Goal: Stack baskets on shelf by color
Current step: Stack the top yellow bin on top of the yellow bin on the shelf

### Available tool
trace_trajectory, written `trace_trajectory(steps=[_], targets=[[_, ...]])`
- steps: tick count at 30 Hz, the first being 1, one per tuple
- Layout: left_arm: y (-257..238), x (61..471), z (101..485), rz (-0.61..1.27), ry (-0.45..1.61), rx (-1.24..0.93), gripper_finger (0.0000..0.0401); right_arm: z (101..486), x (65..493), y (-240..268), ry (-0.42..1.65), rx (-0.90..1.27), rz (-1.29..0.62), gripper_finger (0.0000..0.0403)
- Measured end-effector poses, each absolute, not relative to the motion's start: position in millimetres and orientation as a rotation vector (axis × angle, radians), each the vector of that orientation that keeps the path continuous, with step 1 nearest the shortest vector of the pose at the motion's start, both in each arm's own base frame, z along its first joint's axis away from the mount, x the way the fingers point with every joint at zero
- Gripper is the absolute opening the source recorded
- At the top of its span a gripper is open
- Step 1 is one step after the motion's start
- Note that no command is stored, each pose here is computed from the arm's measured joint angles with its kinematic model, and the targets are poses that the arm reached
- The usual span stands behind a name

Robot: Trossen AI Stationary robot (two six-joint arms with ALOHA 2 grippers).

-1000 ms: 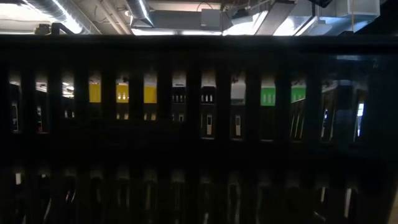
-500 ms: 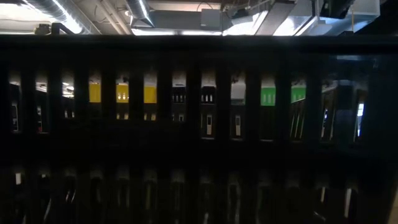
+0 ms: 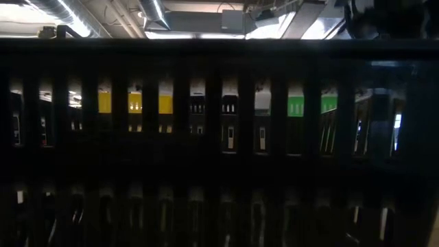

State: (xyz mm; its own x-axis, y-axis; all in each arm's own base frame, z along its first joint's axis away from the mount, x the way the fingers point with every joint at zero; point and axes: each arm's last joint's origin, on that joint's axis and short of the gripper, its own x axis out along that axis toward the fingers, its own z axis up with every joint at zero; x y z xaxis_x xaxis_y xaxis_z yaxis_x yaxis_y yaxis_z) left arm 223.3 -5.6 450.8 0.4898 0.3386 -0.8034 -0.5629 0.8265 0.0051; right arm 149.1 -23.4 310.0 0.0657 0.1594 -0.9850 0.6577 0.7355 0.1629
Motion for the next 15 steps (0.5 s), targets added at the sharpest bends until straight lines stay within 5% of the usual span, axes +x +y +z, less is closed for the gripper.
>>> trace_trajectory(steps=[15], targets=[[-6, 223, 451, 0.556, 0.906, -0.274, 0.0000, 210, 144, -22, 1.610, 0.676, -0.428, 0.0074]])
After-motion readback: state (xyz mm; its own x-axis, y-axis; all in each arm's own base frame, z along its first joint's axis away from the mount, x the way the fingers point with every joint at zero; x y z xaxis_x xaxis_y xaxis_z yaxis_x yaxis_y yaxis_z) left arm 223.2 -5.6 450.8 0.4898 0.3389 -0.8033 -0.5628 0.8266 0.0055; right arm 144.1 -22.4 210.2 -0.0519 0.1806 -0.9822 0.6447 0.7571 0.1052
